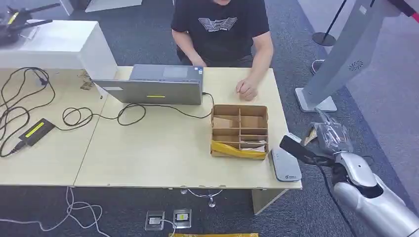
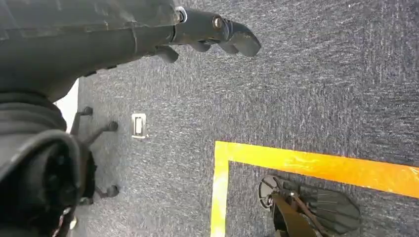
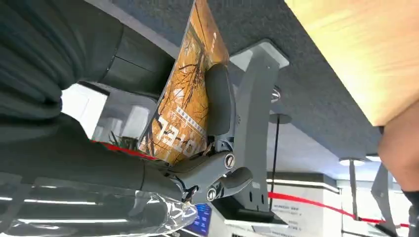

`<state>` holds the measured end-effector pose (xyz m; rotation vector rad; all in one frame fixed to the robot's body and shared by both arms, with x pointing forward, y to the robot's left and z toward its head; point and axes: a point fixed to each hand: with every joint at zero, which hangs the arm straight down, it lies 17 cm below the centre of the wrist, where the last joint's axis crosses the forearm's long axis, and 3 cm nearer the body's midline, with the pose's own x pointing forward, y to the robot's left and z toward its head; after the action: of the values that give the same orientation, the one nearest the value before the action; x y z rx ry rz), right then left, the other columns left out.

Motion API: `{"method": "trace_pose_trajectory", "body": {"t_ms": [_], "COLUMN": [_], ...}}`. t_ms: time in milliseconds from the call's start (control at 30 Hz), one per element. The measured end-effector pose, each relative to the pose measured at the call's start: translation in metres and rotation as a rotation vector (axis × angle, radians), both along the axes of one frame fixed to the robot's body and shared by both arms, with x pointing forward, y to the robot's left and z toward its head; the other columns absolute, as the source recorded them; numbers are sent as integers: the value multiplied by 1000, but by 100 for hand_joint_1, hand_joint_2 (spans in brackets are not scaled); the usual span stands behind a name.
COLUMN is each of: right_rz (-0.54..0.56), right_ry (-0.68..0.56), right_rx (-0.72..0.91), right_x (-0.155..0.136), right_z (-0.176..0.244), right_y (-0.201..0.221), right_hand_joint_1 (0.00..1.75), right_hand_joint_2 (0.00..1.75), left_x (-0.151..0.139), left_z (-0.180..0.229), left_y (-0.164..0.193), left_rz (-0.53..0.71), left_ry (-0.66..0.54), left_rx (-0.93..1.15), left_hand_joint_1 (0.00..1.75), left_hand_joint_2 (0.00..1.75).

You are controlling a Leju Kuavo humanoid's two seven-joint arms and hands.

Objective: Pass the card to the sensor for recognition and then transmit it.

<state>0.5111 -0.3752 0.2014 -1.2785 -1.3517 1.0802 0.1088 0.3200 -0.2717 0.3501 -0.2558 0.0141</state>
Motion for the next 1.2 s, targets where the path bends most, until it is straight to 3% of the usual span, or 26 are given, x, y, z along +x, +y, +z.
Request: {"method": "trace_pose_trajectory", "body": {"t_ms": [367,467,1200], "right_rz": [4,-7,51], "right_ry": [11,52,55], "right_rx": [9,26,14], "right_x": [-5,-17,-21], "right_z": [-9,-36,-62], "right_y": [0,-8,24], "right_hand_joint_1": [175,175,175], "right_hand_joint_2": [175,175,175], "left_x": [0,-1,0], "left_z": [0,0,0], "left_y": [0,0,-2], "left_rz": [-1,2,-24], "left_ry": [0,7,5], "left_rx": [0,0,-3], "left_hand_joint_1": [0,0,0], "left_hand_joint_2": [0,0,0]}}
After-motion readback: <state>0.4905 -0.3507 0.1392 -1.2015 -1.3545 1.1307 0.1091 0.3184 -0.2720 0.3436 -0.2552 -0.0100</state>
